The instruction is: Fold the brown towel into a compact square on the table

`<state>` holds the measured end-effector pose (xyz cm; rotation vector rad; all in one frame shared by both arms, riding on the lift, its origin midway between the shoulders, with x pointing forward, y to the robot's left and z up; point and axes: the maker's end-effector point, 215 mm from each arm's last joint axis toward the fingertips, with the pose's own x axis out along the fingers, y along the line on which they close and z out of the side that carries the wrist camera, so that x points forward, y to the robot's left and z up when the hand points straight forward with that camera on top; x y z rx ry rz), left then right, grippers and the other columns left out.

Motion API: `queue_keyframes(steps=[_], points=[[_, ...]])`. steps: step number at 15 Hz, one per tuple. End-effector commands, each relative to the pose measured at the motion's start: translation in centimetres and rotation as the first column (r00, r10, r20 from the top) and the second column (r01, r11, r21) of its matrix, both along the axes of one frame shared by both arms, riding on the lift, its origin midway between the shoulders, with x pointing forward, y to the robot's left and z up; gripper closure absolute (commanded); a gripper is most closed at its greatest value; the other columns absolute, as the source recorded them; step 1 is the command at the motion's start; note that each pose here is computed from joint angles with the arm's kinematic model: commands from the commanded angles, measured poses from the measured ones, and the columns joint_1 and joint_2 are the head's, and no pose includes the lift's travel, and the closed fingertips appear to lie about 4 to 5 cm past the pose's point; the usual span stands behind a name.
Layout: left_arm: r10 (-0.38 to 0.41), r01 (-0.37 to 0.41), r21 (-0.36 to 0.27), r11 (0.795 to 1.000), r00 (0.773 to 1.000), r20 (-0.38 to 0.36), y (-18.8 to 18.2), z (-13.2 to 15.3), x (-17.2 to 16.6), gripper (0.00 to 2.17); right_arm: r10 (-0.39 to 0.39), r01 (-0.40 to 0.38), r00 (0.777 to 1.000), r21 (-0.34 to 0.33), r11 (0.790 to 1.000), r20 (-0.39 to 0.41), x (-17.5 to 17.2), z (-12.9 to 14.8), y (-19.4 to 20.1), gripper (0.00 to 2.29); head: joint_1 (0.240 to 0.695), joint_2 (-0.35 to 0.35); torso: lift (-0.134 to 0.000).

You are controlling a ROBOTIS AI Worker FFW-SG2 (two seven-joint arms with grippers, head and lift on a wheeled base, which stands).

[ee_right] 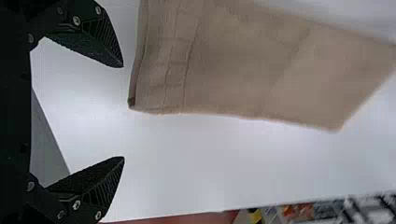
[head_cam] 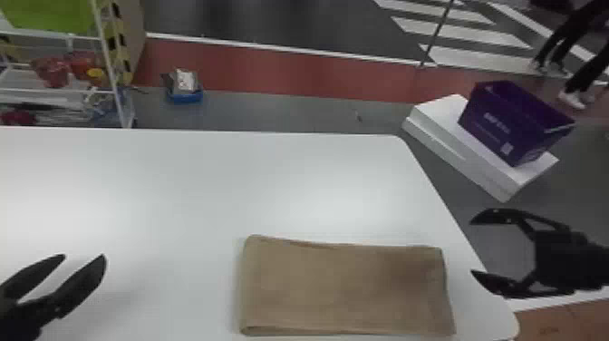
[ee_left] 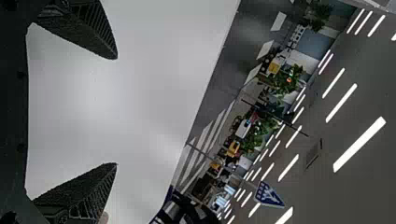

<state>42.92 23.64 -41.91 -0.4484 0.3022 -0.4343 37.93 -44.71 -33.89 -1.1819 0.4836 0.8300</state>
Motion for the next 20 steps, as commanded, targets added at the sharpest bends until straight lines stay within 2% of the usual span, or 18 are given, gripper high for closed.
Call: queue_keyframes(steps=[1, 2, 3, 5, 6, 7, 8, 9, 10, 12, 13, 15, 17, 18, 20], points=[[-0.001, 0.001, -0.004, 1.000, 1.000, 0.001, -0.1, 0.1, 0.0, 0.06, -0.358, 0.390, 0.921, 0.336, 0.857, -0.157, 0.2, 2.5, -2.1, 0.21, 0.695, -0.276, -0.134], [-0.004, 0.004, -0.005, 1.000, 1.000, 0.002, -0.2, 0.1, 0.0, 0.06, -0.416, 0.464, 0.886, 0.397, 0.792, -0.205, -0.5, 3.1, -2.1, 0.21, 0.695, -0.291, -0.134], [-0.008, 0.008, -0.007, 1.000, 1.000, 0.005, -0.3, 0.2, 0.0, 0.06, -0.484, 0.565, 0.825, 0.458, 0.686, -0.292, -1.8, 3.2, -2.1, 0.21, 0.695, -0.312, -0.134], [-0.012, 0.012, -0.012, 1.000, 1.000, 0.002, -0.5, 0.2, 0.0, 0.06, -0.536, 0.734, 0.678, 0.495, 0.464, -0.503, -5.0, 1.5, -0.9, 0.21, 0.695, -0.323, -0.134], [-0.015, 0.015, -0.017, 1.000, 1.000, -0.004, -0.6, 0.1, -0.2, 0.06, -0.539, 0.777, 0.627, 0.496, 0.388, -0.562, -6.1, 0.4, -0.4, 0.21, 0.695, -0.328, -0.134], [-0.017, 0.017, -0.018, 1.000, 1.000, -0.006, -0.7, 0.0, -0.2, 0.06, -0.565, 0.811, 0.579, 0.483, 0.329, -0.588, -7.0, -0.6, -0.6, 0.21, 0.695, -0.329, -0.134], [-0.018, 0.018, -0.023, 1.000, 1.000, -0.011, -0.7, -0.1, -0.3, 0.06, -0.587, 0.833, 0.543, 0.475, 0.284, -0.601, -7.6, -1.3, -0.8, 0.21, 0.695, -0.331, -0.134], [-0.018, 0.017, -0.025, 1.000, 1.000, -0.012, -0.7, -0.2, -0.3, 0.06, -0.594, 0.855, 0.502, 0.466, 0.228, -0.629, -8.1, -1.7, -1.1, 0.22, 0.695, -0.335, -0.134], [-0.023, 0.022, -0.029, 0.999, 1.000, -0.016, -1.0, -0.3, -0.4, 0.06, -0.601, 0.890, 0.423, 0.437, 0.133, -0.678, -9.2, -2.5, -1.5, 0.22, 0.695, -0.341, -0.134], [-0.030, 0.029, -0.036, 0.999, 0.999, -0.019, -1.5, -0.4, -0.3, 0.06, -0.596, 0.926, 0.301, 0.379, -0.005, -0.745, -10.8, -4.0, -2.1, 0.28, 0.695, -0.350, -0.134], [-0.041, 0.040, -0.046, 0.998, 0.999, -0.022, -2.1, -0.5, -0.3, 0.06, -0.595, 0.931, 0.275, 0.364, -0.033, -0.755, -10.9, -4.6, -2.2, 0.28, 0.695, -0.350, -0.134], [-0.052, 0.051, -0.052, 0.997, 0.998, -0.019, -2.8, -0.4, -0.2, 0.06, -0.577, 0.926, 0.266, 0.371, -0.069, -0.772, -10.1, -5.4, -1.9, 0.28, 0.695, -0.350, -0.134], [-0.053, 0.052, -0.054, 0.997, 0.998, -0.022, -2.9, -0.5, -0.3, 0.06, -0.564, 0.921, 0.269, 0.379, -0.085, -0.780, -9.1, -5.6, -1.5, 0.28, 0.695, -0.350, -0.134], [-0.053, 0.052, -0.054, 0.997, 0.998, -0.022, -2.9, -0.5, -0.3, 0.06, -0.552, 0.914, 0.280, 0.395, -0.098, -0.786, -8.4, -5.5, -1.1, 0.28, 0.695, -0.350, -0.134], [-0.056, 0.054, -0.057, 0.997, 0.998, -0.023, -2.9, -0.6, -0.4, 0.06, -0.547, 0.915, 0.283, 0.392, -0.092, -0.788, -7.5, -6.1, -0.3, 0.28, 0.695, -0.350, -0.134]])
